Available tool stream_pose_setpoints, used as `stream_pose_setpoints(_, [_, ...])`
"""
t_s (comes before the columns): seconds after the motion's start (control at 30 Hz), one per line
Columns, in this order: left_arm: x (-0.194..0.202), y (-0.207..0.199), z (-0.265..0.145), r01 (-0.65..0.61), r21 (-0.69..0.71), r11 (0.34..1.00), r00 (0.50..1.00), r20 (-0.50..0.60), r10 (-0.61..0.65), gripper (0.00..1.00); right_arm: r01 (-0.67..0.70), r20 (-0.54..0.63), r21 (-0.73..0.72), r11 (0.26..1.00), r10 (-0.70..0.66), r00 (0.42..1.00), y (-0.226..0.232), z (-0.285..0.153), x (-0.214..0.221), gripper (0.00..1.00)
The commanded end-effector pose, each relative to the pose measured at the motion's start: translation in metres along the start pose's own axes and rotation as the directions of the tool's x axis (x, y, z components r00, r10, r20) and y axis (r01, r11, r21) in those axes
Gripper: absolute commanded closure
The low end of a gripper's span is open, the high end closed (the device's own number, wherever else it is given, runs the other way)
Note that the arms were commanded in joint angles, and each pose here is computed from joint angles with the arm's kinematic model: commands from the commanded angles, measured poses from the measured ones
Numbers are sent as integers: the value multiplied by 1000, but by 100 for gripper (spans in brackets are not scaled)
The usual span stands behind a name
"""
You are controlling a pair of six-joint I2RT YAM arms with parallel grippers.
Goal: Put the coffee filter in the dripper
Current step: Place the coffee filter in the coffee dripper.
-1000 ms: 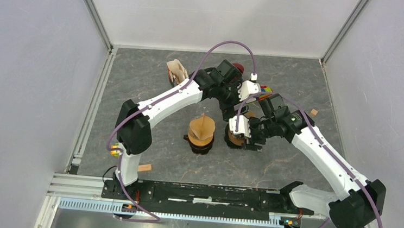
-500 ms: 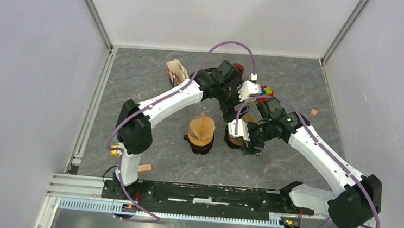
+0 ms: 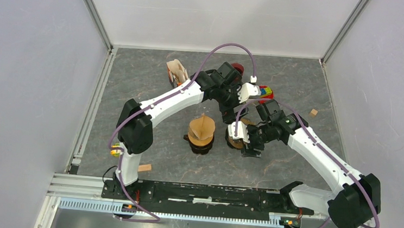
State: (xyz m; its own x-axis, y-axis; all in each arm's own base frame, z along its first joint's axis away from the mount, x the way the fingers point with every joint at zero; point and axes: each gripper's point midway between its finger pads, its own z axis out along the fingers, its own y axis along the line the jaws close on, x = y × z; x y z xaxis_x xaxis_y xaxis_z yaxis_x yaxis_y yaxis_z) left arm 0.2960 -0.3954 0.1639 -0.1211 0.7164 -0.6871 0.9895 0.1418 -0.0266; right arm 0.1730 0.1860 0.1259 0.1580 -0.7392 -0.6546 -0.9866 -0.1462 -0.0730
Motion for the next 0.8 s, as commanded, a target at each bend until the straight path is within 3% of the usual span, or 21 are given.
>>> stream_pose_setpoints(0.0, [-2,0,5,6,0,1000,1000,7,-6,0,39,24,21,999,-39,999,-7,-2,-7,29])
stream_pose_setpoints(0.77, [-34,0,-21,-40,-27,999,995,89,42,0,61,-12,176,982,-60,998,-33,-39,-24,21])
